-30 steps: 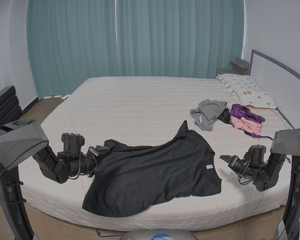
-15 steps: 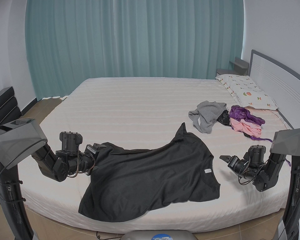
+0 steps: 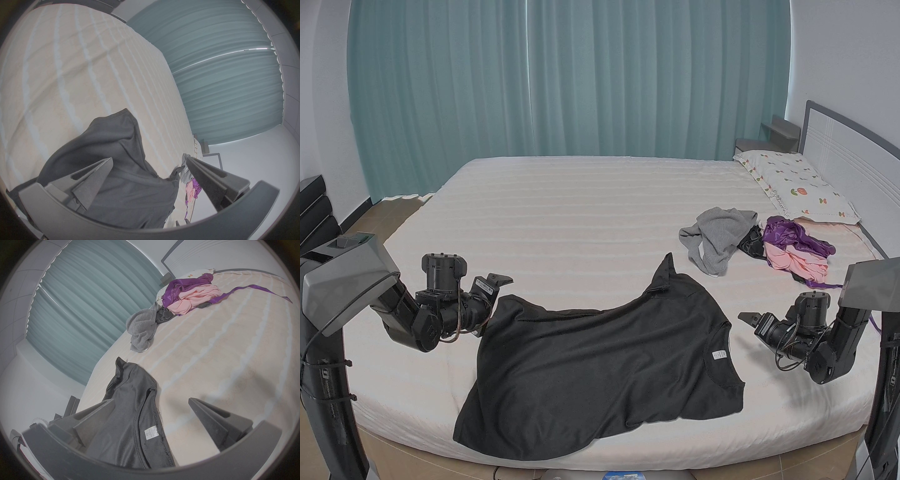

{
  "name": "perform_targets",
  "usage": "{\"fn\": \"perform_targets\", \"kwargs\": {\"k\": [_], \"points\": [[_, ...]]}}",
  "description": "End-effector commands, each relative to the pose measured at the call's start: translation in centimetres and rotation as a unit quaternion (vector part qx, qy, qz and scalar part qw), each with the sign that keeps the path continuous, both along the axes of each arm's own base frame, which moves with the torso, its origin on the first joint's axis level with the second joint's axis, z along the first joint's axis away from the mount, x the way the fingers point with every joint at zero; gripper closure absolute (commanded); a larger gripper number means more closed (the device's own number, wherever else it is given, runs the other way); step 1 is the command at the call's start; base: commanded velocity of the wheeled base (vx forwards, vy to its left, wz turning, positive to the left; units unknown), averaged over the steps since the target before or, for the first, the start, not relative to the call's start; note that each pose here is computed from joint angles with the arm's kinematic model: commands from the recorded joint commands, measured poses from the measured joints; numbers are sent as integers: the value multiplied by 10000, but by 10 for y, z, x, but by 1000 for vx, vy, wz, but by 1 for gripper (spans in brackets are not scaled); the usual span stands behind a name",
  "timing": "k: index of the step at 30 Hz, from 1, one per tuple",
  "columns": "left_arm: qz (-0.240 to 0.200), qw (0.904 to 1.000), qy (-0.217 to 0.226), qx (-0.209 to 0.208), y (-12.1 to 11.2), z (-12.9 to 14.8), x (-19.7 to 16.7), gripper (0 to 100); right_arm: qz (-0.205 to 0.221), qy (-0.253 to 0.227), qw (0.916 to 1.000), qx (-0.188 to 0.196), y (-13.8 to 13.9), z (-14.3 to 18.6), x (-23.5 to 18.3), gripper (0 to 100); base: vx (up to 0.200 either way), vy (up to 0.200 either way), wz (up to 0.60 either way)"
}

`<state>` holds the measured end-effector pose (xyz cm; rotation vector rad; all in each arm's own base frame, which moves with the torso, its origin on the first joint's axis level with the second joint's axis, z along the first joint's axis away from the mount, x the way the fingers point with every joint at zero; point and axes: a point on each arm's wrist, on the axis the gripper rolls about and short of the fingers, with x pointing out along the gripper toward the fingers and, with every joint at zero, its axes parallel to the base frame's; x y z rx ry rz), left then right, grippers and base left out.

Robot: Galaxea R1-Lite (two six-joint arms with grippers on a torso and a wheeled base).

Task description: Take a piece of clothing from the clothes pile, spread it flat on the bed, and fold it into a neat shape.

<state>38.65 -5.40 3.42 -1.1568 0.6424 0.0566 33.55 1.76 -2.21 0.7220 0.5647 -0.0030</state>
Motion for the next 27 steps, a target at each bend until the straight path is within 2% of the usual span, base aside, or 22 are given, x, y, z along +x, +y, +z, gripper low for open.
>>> {"fn": "perform_targets", "kwargs": {"k": [1,4,9,15,23,27], "points": [[117,9999,-91,14,9,-4,15,0,1,1,10000,5,0,-1,1,0,0,0,0],[124,9997,-201,85,13,-6,25,0,9,1,10000,5,1,-1,1,0,0,0,0],[-131,9960,-488,733,20,-23,51,0,33,24,10000,1,3,-4,1,0,0,0,0],[-286,9921,-632,1044,20,-31,67,0,76,-54,10000,-6,6,-5,0,0,0,0,0],[-278,9918,-352,1194,20,-45,72,0,59,-148,9999,-27,8,-6,1,0,0,0,0],[-222,9887,-302,1453,21,-59,77,0,63,-96,9999,-36,8,-10,0,0,0,0,0]]}}
